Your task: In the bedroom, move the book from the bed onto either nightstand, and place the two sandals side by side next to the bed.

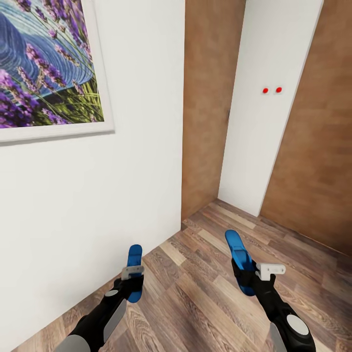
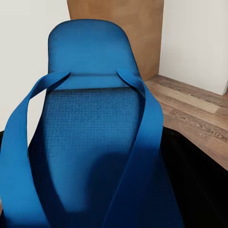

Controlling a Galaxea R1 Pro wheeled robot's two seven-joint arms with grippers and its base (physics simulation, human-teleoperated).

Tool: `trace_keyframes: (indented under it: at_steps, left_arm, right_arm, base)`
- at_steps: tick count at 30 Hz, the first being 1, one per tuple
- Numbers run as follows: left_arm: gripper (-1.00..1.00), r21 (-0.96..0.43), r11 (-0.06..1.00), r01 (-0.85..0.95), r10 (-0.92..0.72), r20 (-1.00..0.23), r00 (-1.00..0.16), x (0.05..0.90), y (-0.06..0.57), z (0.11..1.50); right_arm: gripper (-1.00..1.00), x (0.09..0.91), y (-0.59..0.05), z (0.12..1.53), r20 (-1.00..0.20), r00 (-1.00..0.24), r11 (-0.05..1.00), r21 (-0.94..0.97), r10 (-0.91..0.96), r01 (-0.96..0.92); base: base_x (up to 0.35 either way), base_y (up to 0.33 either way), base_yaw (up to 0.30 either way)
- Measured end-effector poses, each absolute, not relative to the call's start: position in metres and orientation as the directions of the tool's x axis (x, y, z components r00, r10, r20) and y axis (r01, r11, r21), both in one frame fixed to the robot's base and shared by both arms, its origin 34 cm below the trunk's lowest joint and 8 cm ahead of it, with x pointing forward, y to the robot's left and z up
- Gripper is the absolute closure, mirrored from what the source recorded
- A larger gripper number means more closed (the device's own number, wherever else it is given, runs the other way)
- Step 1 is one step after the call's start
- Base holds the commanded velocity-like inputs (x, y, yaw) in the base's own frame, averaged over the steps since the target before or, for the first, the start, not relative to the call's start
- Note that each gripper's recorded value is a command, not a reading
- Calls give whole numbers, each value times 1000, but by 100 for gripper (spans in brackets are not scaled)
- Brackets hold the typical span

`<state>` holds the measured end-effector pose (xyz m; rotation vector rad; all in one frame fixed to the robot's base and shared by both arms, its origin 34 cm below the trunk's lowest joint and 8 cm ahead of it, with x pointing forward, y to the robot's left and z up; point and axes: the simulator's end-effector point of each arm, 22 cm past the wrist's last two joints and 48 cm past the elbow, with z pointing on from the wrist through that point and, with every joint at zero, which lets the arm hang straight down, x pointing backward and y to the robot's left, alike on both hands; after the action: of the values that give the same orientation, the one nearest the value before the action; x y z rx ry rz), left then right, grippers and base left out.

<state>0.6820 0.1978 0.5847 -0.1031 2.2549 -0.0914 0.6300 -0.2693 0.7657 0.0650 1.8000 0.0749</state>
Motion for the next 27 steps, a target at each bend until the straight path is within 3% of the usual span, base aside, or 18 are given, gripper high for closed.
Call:
trace_keyframes:
  at_steps: [27]
  left_arm:
    - [100, -101, 994, -43, -105, -767, -633, 687, 198, 634]
  right_arm:
    - [100, 634, -269, 808, -966, -245, 996, 88, 86, 4]
  base:
    - [0, 0, 0]
